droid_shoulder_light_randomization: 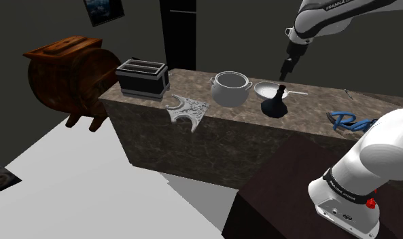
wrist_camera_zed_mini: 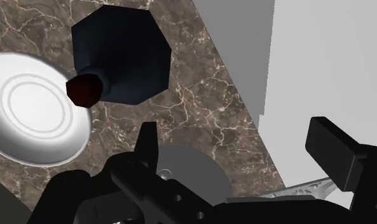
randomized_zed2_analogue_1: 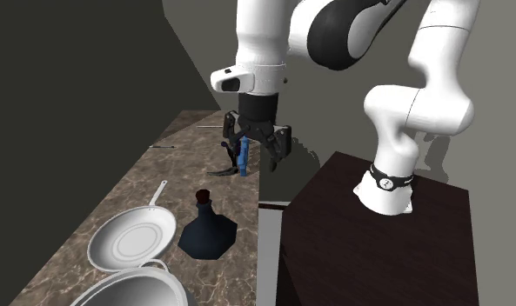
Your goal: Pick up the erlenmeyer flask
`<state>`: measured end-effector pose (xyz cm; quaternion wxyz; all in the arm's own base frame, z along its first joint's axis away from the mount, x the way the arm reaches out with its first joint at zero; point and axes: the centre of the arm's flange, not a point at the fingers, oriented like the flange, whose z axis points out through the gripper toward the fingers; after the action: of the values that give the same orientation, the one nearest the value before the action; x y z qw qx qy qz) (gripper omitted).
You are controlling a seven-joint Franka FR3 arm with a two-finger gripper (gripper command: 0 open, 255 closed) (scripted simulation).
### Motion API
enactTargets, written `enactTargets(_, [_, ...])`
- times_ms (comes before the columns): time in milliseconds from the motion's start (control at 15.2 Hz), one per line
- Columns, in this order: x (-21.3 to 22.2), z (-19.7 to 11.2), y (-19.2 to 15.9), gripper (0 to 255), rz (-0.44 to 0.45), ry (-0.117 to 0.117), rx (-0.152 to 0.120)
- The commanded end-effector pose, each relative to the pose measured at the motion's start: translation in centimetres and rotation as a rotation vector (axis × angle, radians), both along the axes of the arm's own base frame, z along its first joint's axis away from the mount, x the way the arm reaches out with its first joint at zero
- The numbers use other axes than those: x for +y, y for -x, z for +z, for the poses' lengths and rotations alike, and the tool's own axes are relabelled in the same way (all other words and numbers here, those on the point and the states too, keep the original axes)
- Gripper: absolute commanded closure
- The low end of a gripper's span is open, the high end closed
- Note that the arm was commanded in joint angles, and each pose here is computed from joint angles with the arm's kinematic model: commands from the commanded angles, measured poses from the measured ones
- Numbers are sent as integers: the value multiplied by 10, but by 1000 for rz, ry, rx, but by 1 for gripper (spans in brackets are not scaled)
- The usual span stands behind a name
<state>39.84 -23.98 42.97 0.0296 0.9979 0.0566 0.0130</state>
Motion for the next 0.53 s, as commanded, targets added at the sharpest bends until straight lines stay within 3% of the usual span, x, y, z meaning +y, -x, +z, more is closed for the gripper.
enactTargets(0, [-22, -16, -8, 0, 0, -6, 1])
enactTargets(462, [-92, -75, -34, 0, -4, -32, 7])
